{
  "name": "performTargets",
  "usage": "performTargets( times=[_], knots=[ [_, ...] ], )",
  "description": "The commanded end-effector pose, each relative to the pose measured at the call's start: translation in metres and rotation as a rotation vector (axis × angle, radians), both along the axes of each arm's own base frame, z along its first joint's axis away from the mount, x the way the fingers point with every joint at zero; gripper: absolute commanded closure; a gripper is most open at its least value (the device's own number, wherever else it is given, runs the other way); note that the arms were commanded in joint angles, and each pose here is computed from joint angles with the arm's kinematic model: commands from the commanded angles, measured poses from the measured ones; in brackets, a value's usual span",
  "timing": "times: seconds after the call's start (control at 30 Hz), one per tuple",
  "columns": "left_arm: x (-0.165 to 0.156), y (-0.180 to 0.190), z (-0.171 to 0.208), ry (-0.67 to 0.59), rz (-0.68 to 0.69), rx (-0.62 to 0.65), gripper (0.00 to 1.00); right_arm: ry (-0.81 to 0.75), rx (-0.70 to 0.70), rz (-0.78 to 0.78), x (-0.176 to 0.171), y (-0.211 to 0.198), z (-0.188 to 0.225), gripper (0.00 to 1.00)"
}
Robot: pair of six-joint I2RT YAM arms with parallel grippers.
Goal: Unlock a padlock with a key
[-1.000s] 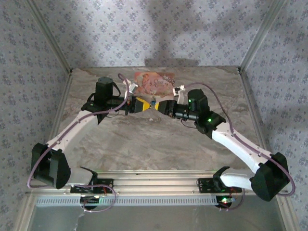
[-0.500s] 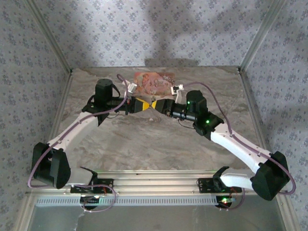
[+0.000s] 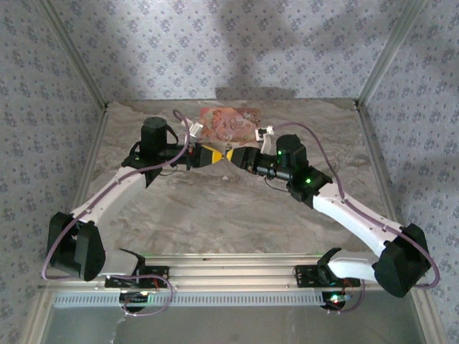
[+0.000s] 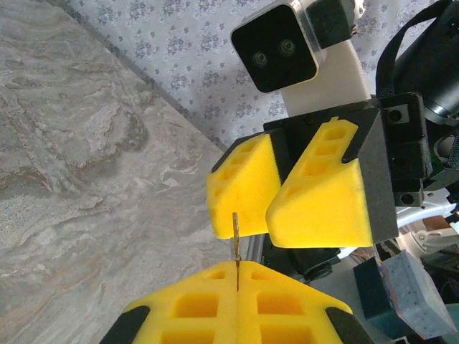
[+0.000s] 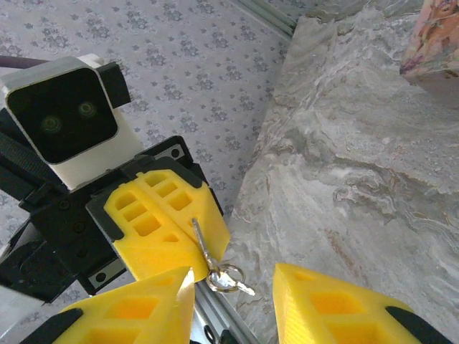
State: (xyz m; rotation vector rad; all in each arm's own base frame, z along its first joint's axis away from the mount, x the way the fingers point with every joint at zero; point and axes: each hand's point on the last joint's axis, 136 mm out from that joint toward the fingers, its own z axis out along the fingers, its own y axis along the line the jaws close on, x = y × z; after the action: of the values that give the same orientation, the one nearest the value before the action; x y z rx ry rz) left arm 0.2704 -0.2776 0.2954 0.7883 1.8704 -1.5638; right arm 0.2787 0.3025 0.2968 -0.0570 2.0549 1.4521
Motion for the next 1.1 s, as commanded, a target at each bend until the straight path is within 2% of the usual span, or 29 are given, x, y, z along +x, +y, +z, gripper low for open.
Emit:
performTargets(
  times=[0.0,0.07,0.47,0.63,0.97,1.0,1.07],
  knots=[
    [-0.003,0.004,0.015,-0.051,0.001,-0.026,1.0,0.025,-0.018,-0.022,0.004,-0.001,-0.009,0.64],
    [-0.003,0.004,0.015,-0.049,0.002,-0.027,1.0,0.023,-0.005,-0.019,0.004,0.0,-0.007,0.64],
    [-0.002,0.005,0.013,-0.047,0.008,-0.027,1.0,0.014,0.049,0.02,0.004,0.011,-0.002,0.84],
    [-0.003,0.005,0.009,-0.035,0.004,-0.024,1.0,-0.001,0.045,0.025,0.004,0.011,-0.002,1.0],
    [-0.004,0.009,0.006,-0.032,0.017,-0.014,1.0,-0.058,0.024,0.009,0.001,0.004,0.0,1.0],
    [-0.004,0.01,0.005,-0.035,0.018,-0.009,0.94,-0.065,0.009,0.005,0.0,0.002,0.0,1.0],
    [-0.005,0.012,0.004,-0.04,0.029,0.007,0.69,-0.069,-0.058,-0.01,0.0,-0.003,-0.003,1.0]
  ],
)
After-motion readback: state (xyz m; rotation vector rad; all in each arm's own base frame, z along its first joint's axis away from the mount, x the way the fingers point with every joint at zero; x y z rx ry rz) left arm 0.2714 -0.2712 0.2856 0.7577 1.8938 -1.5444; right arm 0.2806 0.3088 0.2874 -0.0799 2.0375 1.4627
